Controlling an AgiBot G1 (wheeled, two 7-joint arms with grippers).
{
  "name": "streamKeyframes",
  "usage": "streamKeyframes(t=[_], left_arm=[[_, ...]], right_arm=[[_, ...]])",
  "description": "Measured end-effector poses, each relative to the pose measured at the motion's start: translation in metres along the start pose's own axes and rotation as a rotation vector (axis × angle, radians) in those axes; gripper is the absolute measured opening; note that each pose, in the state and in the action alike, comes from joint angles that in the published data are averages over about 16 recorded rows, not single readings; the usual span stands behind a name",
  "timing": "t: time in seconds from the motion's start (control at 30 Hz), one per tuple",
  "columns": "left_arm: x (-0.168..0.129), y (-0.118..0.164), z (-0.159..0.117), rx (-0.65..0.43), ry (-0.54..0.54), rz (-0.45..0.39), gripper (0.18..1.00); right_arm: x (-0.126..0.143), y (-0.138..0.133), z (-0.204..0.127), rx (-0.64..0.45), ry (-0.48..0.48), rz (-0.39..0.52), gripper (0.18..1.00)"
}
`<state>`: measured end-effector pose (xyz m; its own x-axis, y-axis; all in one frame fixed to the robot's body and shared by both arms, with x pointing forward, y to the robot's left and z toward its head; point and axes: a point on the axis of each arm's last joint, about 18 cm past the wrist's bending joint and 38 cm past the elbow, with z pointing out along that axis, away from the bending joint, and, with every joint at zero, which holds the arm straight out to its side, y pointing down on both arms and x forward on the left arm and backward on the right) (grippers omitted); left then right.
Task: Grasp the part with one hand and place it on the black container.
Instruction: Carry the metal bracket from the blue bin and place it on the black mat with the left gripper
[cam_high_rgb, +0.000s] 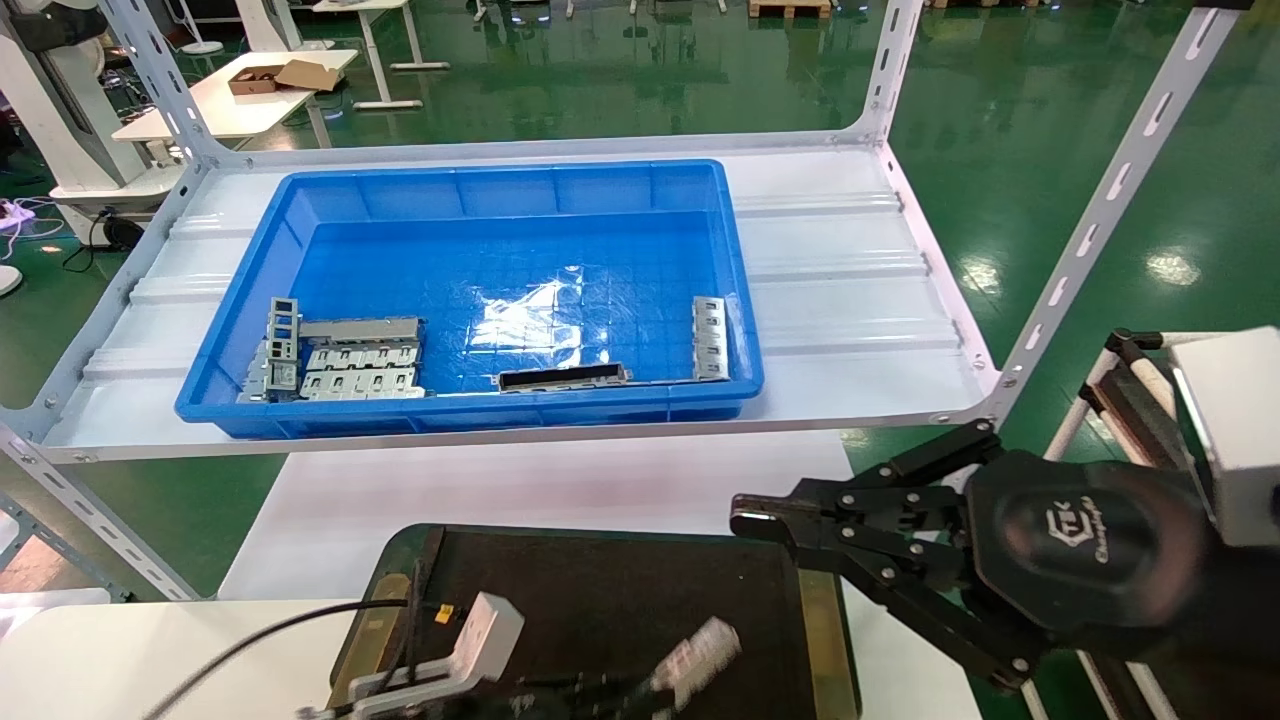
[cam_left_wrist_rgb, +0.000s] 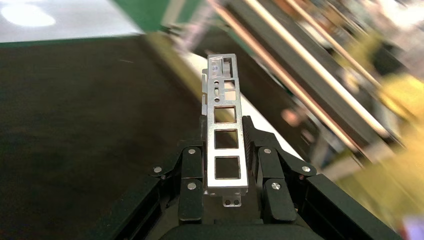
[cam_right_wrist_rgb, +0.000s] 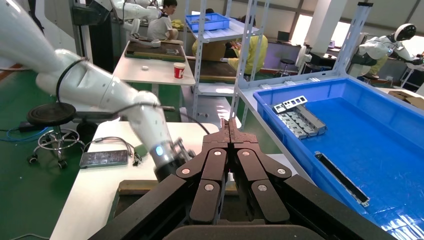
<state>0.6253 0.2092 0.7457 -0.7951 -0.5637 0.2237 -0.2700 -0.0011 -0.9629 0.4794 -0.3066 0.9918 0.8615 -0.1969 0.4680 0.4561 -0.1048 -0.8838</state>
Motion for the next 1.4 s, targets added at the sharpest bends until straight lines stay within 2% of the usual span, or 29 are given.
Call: streamKeyframes(t=[0.27,0.5,0.73,1.07,1.4], left_arm=[[-0.019,0.029,0.049,0.085,-0.283,-0.126,0.322],[-0.022,0.039,0.081,0.122,-0.429,-0.196,0.322],[-0.018,0.04,0.099,0.137,-0.47,-0.257,0.321],[-0.014,0.044,0.11,0.136,-0.489,-0.33,0.321],[-0.012,0.049,0.115,0.119,-0.505,-0.357,0.322]], right_arm=[[0.0,0.0,0.0,0.0,0.0,0.0,0.191],[0.0,0.0,0.0,0.0,0.0,0.0,0.191],[0.0,0.0,0.0,0.0,0.0,0.0,0.191],[0.0,0.0,0.0,0.0,0.0,0.0,0.191],[0.0,0.0,0.0,0.0,0.0,0.0,0.196]])
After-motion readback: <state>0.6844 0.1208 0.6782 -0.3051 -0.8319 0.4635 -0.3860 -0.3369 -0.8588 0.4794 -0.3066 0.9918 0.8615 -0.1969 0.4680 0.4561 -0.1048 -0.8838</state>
